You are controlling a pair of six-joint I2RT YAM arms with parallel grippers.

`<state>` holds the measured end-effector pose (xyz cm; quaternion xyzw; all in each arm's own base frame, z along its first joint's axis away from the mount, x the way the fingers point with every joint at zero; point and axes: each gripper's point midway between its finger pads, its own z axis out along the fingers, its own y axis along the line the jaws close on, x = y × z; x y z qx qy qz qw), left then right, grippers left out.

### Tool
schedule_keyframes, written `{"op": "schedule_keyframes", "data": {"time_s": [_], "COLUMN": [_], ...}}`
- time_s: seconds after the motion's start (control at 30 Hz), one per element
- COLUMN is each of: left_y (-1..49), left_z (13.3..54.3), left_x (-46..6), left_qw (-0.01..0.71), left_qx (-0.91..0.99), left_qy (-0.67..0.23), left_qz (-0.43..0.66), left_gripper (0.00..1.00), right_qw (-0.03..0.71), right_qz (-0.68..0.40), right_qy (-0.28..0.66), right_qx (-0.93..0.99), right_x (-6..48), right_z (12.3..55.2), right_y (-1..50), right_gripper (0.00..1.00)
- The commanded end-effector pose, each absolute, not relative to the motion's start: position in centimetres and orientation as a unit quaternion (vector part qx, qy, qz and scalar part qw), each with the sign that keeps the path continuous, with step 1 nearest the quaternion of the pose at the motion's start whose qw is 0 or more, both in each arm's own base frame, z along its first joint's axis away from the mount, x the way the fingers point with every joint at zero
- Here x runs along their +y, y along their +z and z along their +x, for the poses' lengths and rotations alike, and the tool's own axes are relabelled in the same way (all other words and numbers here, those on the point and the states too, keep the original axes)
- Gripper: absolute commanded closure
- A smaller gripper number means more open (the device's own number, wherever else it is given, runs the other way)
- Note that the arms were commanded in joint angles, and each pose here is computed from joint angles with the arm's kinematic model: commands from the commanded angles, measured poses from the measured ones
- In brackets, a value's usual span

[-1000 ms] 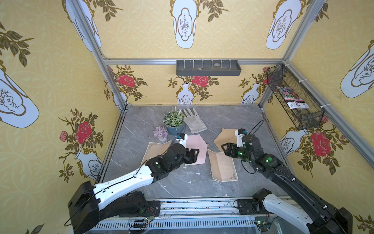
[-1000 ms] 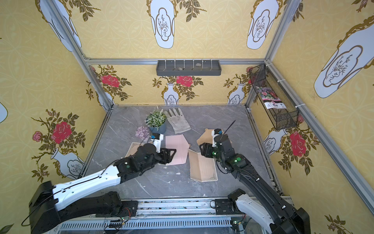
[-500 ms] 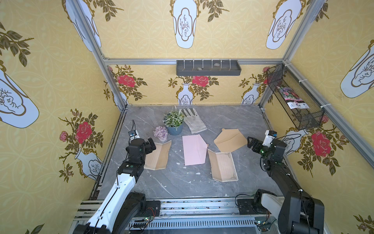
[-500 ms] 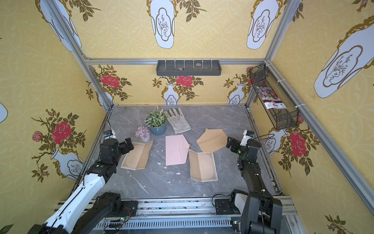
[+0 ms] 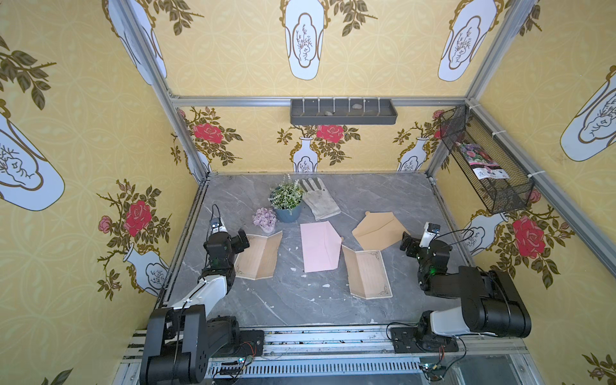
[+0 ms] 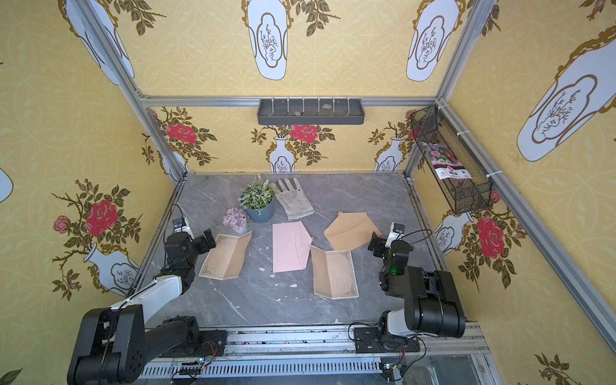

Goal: Take the letter paper out of the envelope
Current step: Reset both arms

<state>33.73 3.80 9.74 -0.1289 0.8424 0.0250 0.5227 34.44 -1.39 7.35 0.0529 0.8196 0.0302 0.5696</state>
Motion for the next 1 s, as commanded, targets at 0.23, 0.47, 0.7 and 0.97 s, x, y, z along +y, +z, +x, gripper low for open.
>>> {"op": "schedule_keyframes", "data": {"time_s": [0.23, 0.47, 0.7, 0.97], "left_y": [11.9, 9.7, 9.7, 9.6], "left_z": [36.5, 37.1, 37.2, 37.3], "left_x": [4.9, 4.8, 3.9, 3.9], "left_qw": [0.559, 0.575, 0.574, 0.57], "left_qx": [0.821, 0.814, 0.816, 0.819], "left_qy": [0.077, 0.04, 0.04, 0.039], "left_qz": [-0.091, -0.078, -0.058, -0.057], "left_gripper": [0.04, 0.01, 0.01, 0.01], "right_qw": [0.595, 0.596, 0.597, 0.596], "right_qz": [0.035, 0.034, 0.034, 0.034], "right_qy": [0.025, 0.023, 0.024, 0.023], "right_qx": [0.802, 0.802, 0.802, 0.802], "right_x": [-1.2, -1.1, -1.1, -1.2], "right_z": [34.8, 34.8, 34.8, 34.8], "right_y": [8.8, 8.8, 8.8, 8.8], "right_gripper": [0.02, 0.03, 0.02, 0.03]}}
